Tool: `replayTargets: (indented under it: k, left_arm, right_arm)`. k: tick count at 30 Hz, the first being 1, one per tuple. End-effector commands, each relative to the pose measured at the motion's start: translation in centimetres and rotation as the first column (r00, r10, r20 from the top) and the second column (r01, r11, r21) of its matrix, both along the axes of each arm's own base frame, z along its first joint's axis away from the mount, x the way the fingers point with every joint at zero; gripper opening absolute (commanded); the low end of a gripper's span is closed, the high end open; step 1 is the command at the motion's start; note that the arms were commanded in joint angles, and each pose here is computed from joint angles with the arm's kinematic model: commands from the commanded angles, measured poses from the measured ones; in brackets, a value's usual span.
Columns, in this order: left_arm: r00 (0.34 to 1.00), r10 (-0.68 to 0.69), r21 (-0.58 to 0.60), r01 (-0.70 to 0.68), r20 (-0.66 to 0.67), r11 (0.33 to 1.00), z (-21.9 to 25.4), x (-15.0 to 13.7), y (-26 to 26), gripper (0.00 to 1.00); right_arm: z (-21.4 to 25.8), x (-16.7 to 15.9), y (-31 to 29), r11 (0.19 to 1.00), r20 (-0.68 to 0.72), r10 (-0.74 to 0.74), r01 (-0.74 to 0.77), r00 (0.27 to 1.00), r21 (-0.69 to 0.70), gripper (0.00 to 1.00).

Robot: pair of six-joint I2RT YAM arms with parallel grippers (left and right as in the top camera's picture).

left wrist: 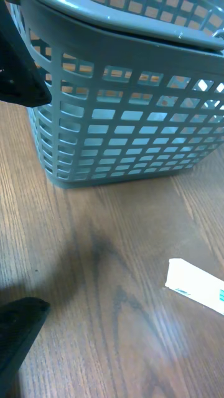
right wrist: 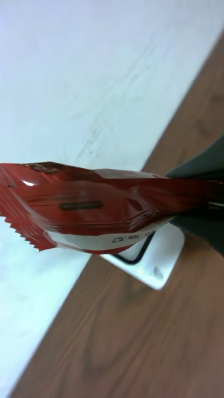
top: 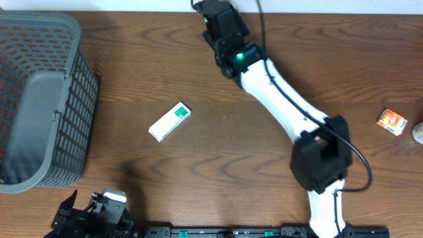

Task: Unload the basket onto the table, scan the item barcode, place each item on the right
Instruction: 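Hold the Top bar's barcode side against the white scanner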

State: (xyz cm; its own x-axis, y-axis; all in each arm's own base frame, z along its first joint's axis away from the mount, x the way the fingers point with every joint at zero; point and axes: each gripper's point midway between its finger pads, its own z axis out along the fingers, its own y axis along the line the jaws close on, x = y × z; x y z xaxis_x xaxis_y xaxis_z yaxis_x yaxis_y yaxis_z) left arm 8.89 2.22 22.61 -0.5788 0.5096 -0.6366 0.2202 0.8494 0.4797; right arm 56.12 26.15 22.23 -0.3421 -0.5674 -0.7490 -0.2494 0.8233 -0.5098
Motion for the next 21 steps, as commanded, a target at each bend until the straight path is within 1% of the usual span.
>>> replayTargets:
  k: [1,3,6,8,10,12,14,17,19,21]
  left_arm:
    - [1.000,-0.001,0.004,0.001,0.004,1.000,0.1,0.0,0.0,0.98]
    - [1.000,-0.001,0.004,0.001,0.004,1.000,0.1,0.0,0.0,0.98]
    - [1.000,-0.001,0.004,0.001,0.004,1.000,0.1,0.0,0.0,0.98]
    - [1.000,-0.001,0.004,0.001,0.004,1.000,0.1,0.0,0.0,0.97]
    - [1.000,-0.001,0.004,0.001,0.004,1.000,0.1,0.0,0.0,0.98]
    - [1.000,-0.001,0.004,0.001,0.004,1.000,0.1,0.0,0.0,0.98]
    - [1.000,-0.001,0.004,0.001,0.004,1.000,0.1,0.0,0.0,0.98]
    - [1.000,-0.001,0.004,0.001,0.004,1.000,0.1,0.0,0.0,0.98]
    - [1.000,-0.001,0.004,0.001,0.004,1.000,0.1,0.0,0.0,0.98]
    - [1.000,-0.001,0.004,0.001,0.004,1.000,0.1,0.0,0.0,0.98]
  right_arm:
    - [1.2,0.2,0.5,0.992,0.030,0.076,-0.072,0.997,-0.103,0.01]
    - [1.1,0.0,1.9,0.987,0.022,0.147,-0.145,0.989,-0.068,0.01]
    - [2.2,1.3,2.6,0.985,0.101,0.174,-0.173,0.980,-0.019,0.01]
    - [2.6,2.4,3.3,0.973,0.159,0.229,-0.227,0.960,-0.026,0.01]
    - [2.6,3.5,3.8,0.960,0.218,0.278,-0.268,0.935,-0.077,0.01]
    - [2.2,4.8,4.0,0.955,0.286,0.293,-0.266,0.912,-0.130,0.01]
    - [1.0,5.7,4.5,0.943,0.322,0.319,-0.265,0.891,-0.201,0.01]
    - [-1.5,7.0,5.3,0.898,0.337,0.381,-0.258,0.861,-0.356,0.01]
    - [-3.4,7.9,5.9,0.847,0.332,0.424,-0.239,0.842,-0.475,0.01]
    - [-4.4,8.5,6.2,0.820,0.340,0.447,-0.228,0.828,-0.525,0.01]
